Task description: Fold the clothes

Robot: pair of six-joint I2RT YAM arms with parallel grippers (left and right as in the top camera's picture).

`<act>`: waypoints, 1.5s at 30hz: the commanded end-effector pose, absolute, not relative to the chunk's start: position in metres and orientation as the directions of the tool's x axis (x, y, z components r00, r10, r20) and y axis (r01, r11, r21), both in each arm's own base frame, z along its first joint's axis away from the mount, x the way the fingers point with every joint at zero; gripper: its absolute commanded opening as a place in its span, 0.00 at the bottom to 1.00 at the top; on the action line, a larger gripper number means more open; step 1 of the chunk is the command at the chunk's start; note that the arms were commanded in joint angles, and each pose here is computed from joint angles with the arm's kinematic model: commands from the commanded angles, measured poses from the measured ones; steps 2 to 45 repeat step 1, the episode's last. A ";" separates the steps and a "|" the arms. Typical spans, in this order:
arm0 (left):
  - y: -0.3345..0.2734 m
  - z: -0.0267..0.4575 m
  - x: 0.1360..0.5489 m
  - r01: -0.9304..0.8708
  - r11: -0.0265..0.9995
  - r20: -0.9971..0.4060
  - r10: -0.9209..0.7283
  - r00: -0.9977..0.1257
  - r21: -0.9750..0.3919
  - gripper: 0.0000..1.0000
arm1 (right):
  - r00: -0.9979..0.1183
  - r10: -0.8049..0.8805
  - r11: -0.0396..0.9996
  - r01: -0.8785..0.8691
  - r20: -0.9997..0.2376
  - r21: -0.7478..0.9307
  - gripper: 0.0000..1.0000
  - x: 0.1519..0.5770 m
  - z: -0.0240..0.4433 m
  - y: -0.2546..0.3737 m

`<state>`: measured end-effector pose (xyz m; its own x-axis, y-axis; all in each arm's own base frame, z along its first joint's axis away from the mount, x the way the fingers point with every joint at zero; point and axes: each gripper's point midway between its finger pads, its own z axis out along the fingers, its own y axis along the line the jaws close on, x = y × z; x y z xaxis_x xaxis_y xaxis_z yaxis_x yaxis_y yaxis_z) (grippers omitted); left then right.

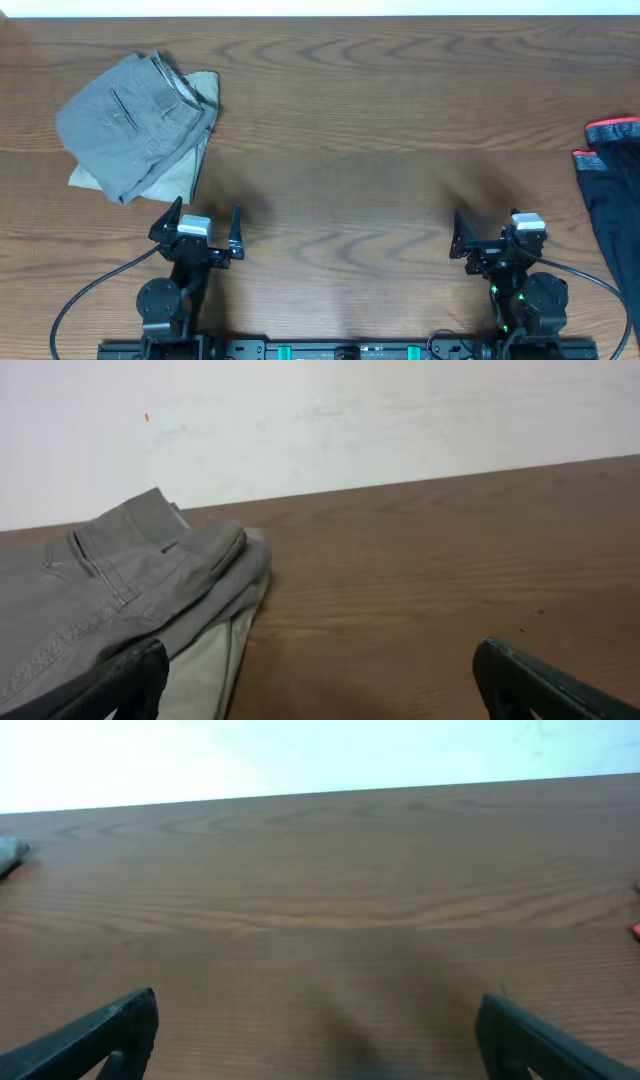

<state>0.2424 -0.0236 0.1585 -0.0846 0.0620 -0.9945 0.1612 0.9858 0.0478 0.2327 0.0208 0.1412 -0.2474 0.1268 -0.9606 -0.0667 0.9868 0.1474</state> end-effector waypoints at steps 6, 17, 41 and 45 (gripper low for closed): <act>-0.024 0.142 0.243 0.167 0.985 -0.990 0.059 -0.125 0.037 0.98 | -0.241 0.115 0.989 -0.064 -0.964 0.134 0.99 0.233 0.141 0.019; -0.024 0.142 0.243 0.167 0.985 -0.990 0.059 -0.125 0.037 0.98 | -0.241 0.115 0.989 -0.064 -0.964 0.134 0.99 0.233 0.141 0.019; -0.024 0.142 0.243 0.167 0.985 -0.990 0.059 -0.125 0.037 0.98 | -0.241 0.115 0.989 -0.064 -0.964 0.134 0.99 0.233 0.141 0.019; -0.024 0.142 0.243 0.167 0.985 -0.990 0.059 -0.125 0.037 0.98 | -0.241 0.115 0.989 -0.064 -0.964 0.134 0.99 0.233 0.141 0.019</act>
